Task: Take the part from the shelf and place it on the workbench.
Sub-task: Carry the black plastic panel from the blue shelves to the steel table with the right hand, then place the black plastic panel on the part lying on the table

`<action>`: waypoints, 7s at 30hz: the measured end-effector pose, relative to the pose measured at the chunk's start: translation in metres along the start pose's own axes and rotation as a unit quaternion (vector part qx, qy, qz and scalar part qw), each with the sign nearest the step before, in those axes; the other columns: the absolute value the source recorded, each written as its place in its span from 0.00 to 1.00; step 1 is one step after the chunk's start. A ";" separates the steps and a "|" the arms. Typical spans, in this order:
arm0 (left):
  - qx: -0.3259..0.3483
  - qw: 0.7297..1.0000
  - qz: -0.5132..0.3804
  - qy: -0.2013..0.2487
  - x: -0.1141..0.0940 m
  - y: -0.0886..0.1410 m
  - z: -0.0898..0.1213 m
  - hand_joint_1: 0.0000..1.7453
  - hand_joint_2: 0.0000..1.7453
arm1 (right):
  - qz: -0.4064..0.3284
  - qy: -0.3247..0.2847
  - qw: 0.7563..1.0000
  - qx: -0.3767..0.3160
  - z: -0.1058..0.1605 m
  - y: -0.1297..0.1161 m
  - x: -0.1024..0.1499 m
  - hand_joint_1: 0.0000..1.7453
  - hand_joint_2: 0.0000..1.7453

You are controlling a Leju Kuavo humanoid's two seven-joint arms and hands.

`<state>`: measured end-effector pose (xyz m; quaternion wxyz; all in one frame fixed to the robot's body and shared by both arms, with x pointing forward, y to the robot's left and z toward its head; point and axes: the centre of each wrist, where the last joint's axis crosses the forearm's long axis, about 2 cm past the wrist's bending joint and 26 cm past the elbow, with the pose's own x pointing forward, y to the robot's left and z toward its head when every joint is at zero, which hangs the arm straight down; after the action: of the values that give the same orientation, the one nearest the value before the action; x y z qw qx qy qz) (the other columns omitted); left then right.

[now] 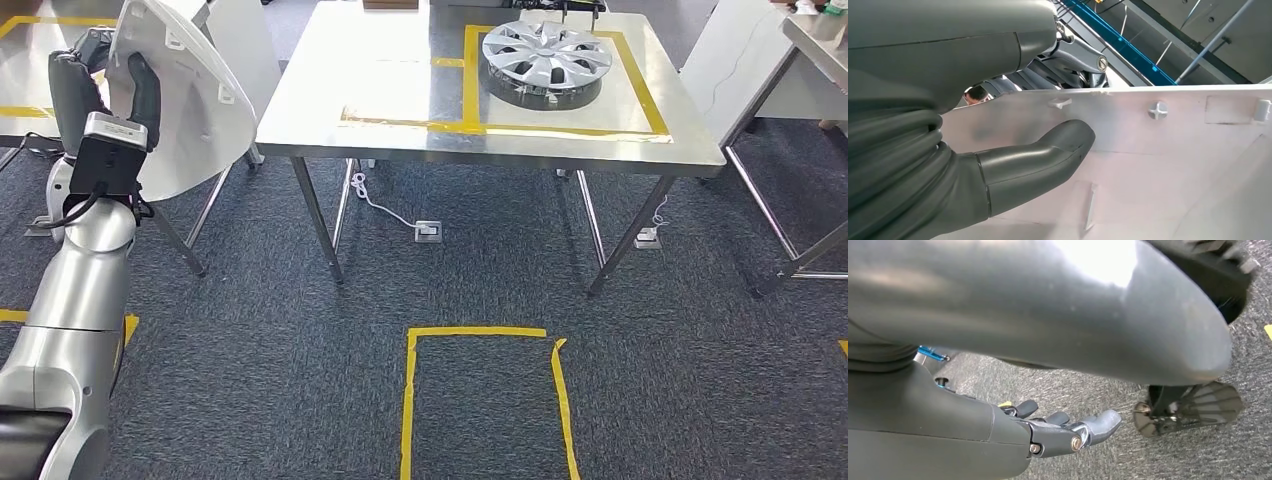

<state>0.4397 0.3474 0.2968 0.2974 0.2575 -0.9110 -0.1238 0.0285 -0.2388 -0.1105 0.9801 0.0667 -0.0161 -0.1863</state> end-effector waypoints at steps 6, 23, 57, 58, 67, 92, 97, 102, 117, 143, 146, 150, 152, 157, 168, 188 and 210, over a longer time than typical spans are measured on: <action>-0.006 1.000 0.007 0.004 0.000 -0.010 -0.001 1.00 1.00 | -0.003 0.002 1.000 -0.001 0.000 0.000 -0.001 0.00 0.00; -0.006 1.000 0.012 0.011 -0.005 -0.015 0.001 1.00 1.00 | -0.005 0.001 1.000 -0.003 0.000 -0.001 -0.001 0.00 0.00; -0.017 1.000 0.001 0.020 -0.001 -0.021 0.007 1.00 1.00 | -0.001 -0.002 1.000 0.002 0.000 -0.002 0.002 0.00 0.00; -0.017 1.000 0.001 0.019 -0.001 -0.020 0.007 1.00 1.00 | -0.001 -0.002 1.000 0.002 0.000 -0.002 0.002 0.00 0.00; -0.019 1.000 0.001 0.020 -0.002 -0.020 0.011 1.00 1.00 | -0.002 -0.003 1.000 0.002 0.000 -0.002 0.001 0.00 0.00; -0.024 1.000 -0.001 0.016 -0.001 -0.022 0.007 1.00 1.00 | -0.012 -0.003 1.000 0.001 0.000 -0.001 0.001 0.00 0.00; -0.026 0.999 0.002 0.019 -0.001 -0.026 0.009 1.00 1.00 | -0.009 -0.001 1.000 0.002 0.000 -0.002 -0.001 0.00 0.00; -0.024 1.000 0.001 0.016 0.000 -0.025 0.006 1.00 1.00 | -0.005 -0.001 1.000 0.002 0.000 -0.002 0.000 0.00 0.00; -0.032 0.999 -0.007 0.021 -0.006 -0.017 0.009 1.00 1.00 | 0.002 0.000 1.000 0.003 0.000 -0.001 0.000 0.00 0.00; -0.048 0.998 -0.016 0.033 -0.009 -0.023 0.009 1.00 1.00 | 0.002 0.001 1.000 0.000 0.000 -0.002 -0.001 0.00 0.00; -0.053 0.998 -0.016 0.036 -0.009 -0.028 0.005 1.00 1.00 | 0.001 -0.001 1.000 -0.001 0.000 -0.002 0.001 0.00 0.00; -0.060 0.997 -0.012 0.040 -0.007 -0.041 -0.003 1.00 1.00 | -0.002 -0.003 1.000 -0.004 0.000 -0.003 0.002 0.00 0.00; -0.064 0.997 -0.005 0.043 -0.004 -0.048 -0.008 1.00 1.00 | -0.002 -0.002 1.000 -0.005 0.000 -0.003 0.003 0.00 0.00; -0.095 0.993 0.023 0.064 0.002 -0.077 -0.008 1.00 1.00 | -0.006 0.001 1.000 -0.008 0.000 -0.006 0.001 0.00 0.00; -0.120 0.989 0.046 0.079 0.022 -0.113 -0.027 1.00 1.00 | 0.006 -0.007 1.000 -0.010 0.001 -0.013 0.006 0.00 0.00; -0.152 0.981 0.034 0.114 0.012 -0.119 -0.013 1.00 1.00 | 0.015 -0.002 1.000 -0.015 0.001 -0.018 0.006 0.00 0.00; -0.167 0.978 0.031 0.117 0.013 -0.124 -0.014 1.00 1.00 | 0.014 -0.003 1.000 -0.014 0.001 -0.016 0.007 0.00 0.00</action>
<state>0.4880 0.2352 0.2668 0.4442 0.1880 -0.8441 -0.2341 0.0290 -0.2564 -0.1119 0.9833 0.0519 -0.0177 -0.1733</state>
